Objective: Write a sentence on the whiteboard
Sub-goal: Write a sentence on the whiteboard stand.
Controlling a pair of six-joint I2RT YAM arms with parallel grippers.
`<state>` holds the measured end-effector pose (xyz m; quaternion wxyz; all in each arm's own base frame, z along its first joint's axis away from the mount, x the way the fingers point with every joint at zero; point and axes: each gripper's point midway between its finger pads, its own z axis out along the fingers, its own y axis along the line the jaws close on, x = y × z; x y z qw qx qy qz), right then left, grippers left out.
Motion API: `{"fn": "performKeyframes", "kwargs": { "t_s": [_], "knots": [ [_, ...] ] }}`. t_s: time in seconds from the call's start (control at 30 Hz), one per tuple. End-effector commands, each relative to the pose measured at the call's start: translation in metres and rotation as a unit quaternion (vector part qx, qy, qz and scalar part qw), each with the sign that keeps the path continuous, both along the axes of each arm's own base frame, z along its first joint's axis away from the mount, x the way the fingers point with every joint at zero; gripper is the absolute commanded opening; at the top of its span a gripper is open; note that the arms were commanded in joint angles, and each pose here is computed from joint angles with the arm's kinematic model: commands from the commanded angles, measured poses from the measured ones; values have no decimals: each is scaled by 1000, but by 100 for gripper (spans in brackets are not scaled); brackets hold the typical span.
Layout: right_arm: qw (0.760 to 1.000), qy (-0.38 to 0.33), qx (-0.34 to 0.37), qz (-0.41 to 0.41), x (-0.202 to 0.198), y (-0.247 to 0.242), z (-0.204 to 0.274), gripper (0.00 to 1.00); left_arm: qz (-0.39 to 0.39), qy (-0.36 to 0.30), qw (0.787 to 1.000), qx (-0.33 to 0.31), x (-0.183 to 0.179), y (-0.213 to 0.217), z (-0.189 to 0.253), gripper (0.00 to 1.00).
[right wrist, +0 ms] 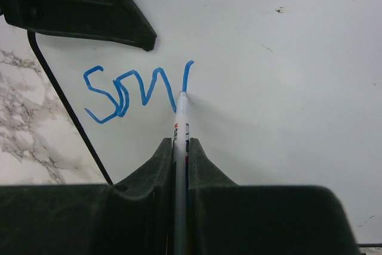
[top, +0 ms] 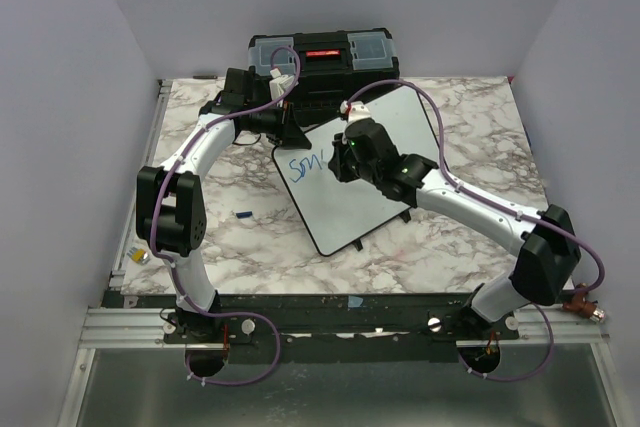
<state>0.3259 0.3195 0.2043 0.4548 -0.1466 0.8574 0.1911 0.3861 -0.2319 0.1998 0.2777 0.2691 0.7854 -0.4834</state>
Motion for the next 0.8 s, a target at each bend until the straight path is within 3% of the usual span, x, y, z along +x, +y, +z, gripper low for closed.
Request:
{"fn": "performKeyframes", "kwargs": {
  "t_s": [0.0, 0.43, 0.77],
  "knots": [
    [1000, 24, -6, 16, -12, -5, -8, 1, 0, -92, 996, 16, 15, 1, 12, 0],
    [998, -45, 43, -18, 2, -9, 48, 1, 2, -91, 996, 17, 15, 2, 11, 0],
    [997, -57, 49, -23, 23, 10, 51, 1, 3, -92, 996, 18, 15, 2, 11, 0]
  ]
}}
